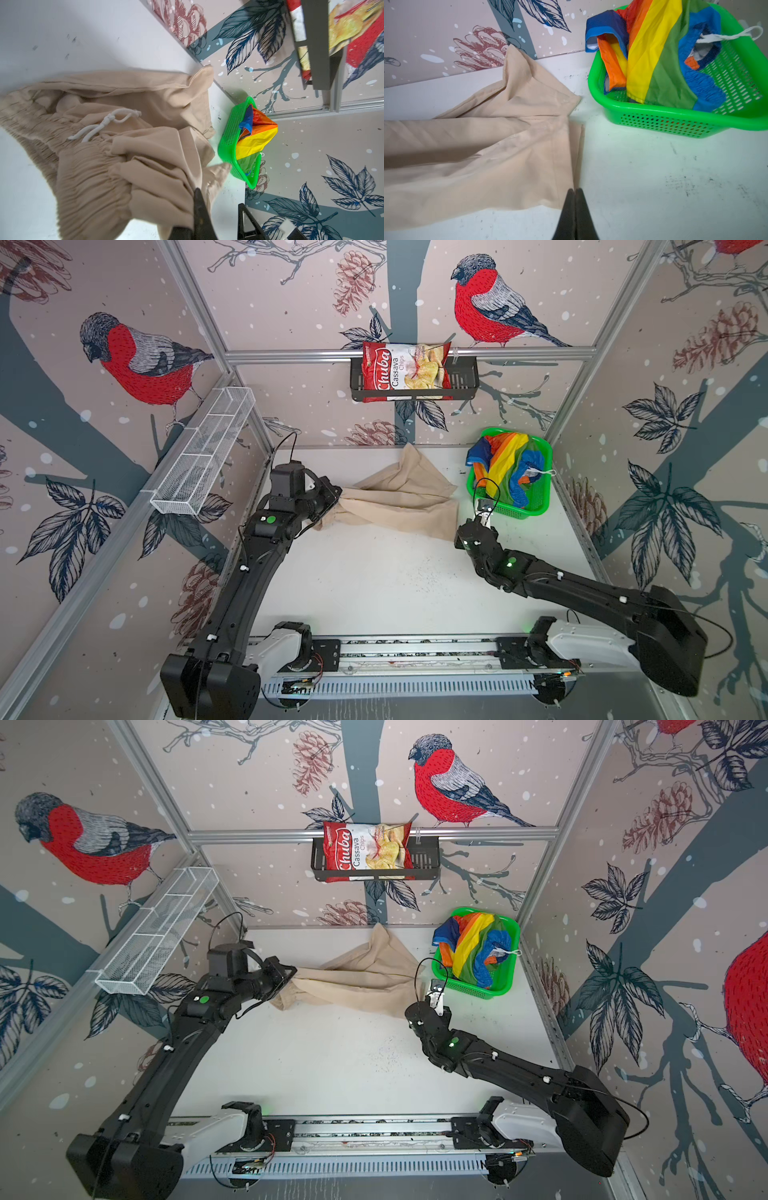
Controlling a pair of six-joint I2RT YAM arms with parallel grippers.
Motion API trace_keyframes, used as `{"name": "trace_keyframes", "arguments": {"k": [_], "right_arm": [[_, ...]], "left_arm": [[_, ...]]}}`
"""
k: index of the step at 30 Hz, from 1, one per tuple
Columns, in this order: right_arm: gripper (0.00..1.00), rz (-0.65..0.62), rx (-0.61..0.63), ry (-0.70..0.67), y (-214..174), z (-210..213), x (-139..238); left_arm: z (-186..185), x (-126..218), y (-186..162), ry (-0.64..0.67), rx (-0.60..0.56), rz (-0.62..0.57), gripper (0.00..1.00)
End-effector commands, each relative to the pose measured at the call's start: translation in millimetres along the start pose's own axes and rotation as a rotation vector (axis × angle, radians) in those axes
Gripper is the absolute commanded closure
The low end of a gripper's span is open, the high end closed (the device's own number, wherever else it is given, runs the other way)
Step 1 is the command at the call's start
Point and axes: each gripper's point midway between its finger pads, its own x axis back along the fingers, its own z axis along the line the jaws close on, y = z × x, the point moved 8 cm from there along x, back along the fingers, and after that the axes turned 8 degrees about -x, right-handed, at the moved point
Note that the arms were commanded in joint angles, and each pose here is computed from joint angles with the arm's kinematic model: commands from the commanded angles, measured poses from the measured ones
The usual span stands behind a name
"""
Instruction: Fold and stack the shorts
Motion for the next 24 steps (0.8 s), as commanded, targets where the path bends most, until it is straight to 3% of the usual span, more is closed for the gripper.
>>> {"name": "trace_keyframes", "arguments": {"k": [1,4,7,8,9,11,13,15,21,24], "right_arm": [[1.0,0.091,0.005,-0.012,-17,-17,13],[1.0,0.116,-0.036,-0.05,-24,-39,26],[0.99,0.095,-0.069,-0.001,-25,-45,33],[0.93,0.083,-0.088,0.021,-23,-44,34],[0.85,0.078,-0.101,0.039,-21,-41,34],[0.71,0.073,-0.129,0.062,-15,-34,33],[0.61,0.09,-0.139,0.08,-9,-24,28],[0.53,0.127,-0.127,0.116,-3,-10,21],[0.52,0.281,-0.034,0.216,5,39,-17],[0.36,0.362,0.0,0.191,5,54,-45]], "left_arm": [[21,1,-26,0.05,0.033,0.083,1.0],[51,1,-69,0.086,0.112,0.17,1.0],[77,2,-114,0.13,0.173,0.234,1.0],[85,3,-127,0.151,0.187,0.251,0.96],[92,3,-137,0.166,0.199,0.264,0.87],[106,3,-156,0.196,0.231,0.307,0.57],[114,6,-166,0.213,0.248,0.327,0.43],[115,13,-166,0.237,0.241,0.315,0.36],[86,52,-128,0.277,0.132,0.136,0.31],[74,60,-106,0.306,0.064,0.034,0.28]]}}
